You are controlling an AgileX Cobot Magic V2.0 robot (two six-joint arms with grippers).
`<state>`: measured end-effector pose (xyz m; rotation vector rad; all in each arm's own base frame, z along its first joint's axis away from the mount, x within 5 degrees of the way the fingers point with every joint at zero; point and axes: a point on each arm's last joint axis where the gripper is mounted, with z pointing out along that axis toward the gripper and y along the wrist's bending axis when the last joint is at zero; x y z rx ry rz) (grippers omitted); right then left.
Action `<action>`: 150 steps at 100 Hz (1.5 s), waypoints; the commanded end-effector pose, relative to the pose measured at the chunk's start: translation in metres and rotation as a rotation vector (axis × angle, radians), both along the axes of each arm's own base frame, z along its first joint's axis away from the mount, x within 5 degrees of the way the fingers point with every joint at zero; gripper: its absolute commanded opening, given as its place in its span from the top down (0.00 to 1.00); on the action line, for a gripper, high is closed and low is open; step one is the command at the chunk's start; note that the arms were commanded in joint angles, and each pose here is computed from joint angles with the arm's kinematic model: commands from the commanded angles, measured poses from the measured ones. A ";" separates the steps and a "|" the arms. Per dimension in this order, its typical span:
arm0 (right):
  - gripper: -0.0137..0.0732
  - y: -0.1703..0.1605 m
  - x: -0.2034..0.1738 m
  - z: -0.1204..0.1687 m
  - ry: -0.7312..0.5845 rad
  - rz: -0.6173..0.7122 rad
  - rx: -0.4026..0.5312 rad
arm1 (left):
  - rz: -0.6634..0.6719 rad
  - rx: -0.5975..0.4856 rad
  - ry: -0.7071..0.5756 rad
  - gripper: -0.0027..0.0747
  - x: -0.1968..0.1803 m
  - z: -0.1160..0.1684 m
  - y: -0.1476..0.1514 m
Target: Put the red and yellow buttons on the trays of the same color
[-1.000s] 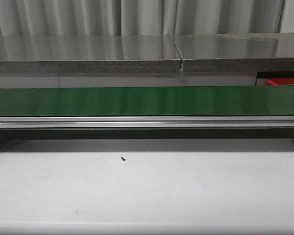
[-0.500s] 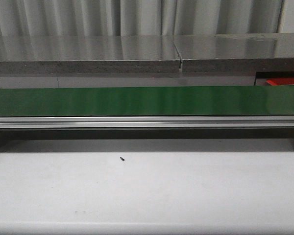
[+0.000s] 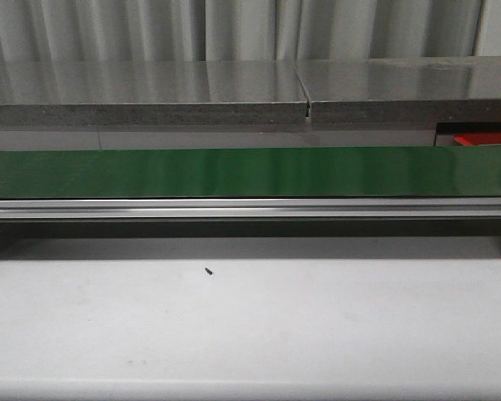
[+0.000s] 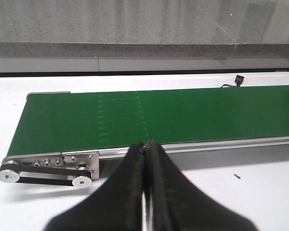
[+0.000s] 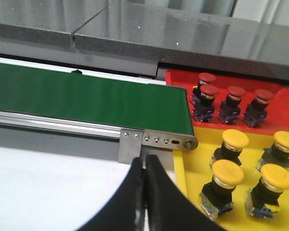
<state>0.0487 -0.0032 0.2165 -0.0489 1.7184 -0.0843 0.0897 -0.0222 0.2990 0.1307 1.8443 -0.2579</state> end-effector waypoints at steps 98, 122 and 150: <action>0.96 0.004 0.007 -0.014 -0.196 0.038 0.008 | 0.024 -0.033 -0.074 0.99 0.002 0.014 0.001; 0.96 0.004 0.007 -0.014 -0.196 0.038 0.008 | 0.024 -0.033 -0.074 0.99 0.002 0.014 0.001; 0.96 0.004 0.007 -0.014 -0.196 0.038 0.008 | 0.024 -0.033 -0.074 0.99 0.002 0.014 0.001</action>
